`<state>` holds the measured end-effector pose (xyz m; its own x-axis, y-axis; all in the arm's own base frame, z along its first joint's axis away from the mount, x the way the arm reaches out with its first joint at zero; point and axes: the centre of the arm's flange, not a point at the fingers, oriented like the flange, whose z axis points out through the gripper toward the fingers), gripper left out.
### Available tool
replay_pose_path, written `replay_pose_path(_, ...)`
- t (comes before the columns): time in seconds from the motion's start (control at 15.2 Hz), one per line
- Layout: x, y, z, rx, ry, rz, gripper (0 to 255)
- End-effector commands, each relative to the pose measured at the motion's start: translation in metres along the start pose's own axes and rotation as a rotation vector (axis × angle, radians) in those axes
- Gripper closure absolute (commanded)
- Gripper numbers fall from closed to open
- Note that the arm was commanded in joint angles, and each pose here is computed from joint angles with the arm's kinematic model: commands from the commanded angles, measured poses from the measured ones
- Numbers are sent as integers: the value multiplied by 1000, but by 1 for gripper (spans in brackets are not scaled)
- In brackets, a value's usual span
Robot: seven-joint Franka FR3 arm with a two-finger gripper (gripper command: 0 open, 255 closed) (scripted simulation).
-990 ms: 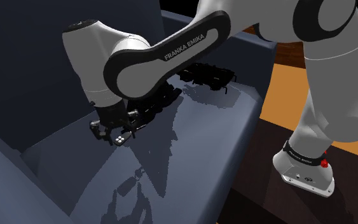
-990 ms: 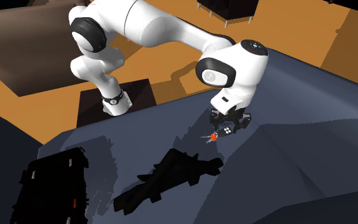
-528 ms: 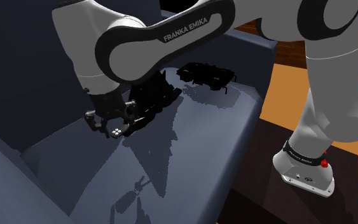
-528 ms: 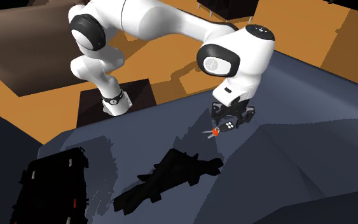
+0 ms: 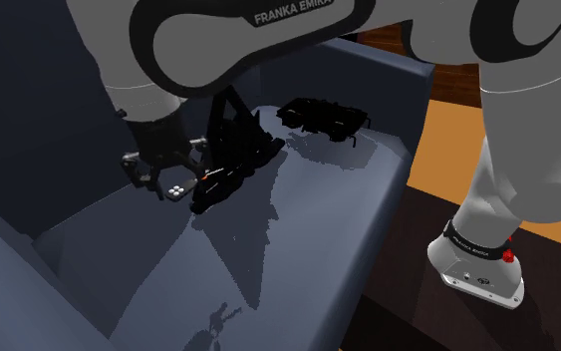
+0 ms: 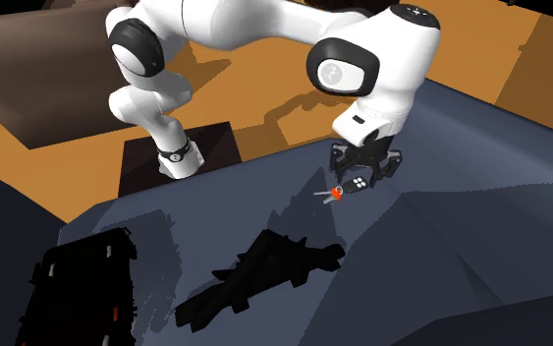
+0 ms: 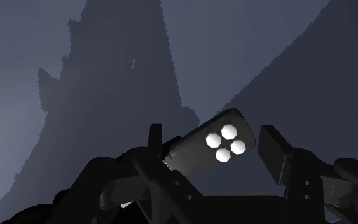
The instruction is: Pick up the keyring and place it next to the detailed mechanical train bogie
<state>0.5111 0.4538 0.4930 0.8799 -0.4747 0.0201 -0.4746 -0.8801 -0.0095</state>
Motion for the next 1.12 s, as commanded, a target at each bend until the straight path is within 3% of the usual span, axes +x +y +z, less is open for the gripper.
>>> replay_pose_path(0.0, 0, 0, -10, 0, 0, 0, 255)
replay_pose_path(0.13, 0, 0, -20, 0, 0, 0, 255)
replay_pose_path(1.06, 97, 157, -20, 0, 0, 0, 255)
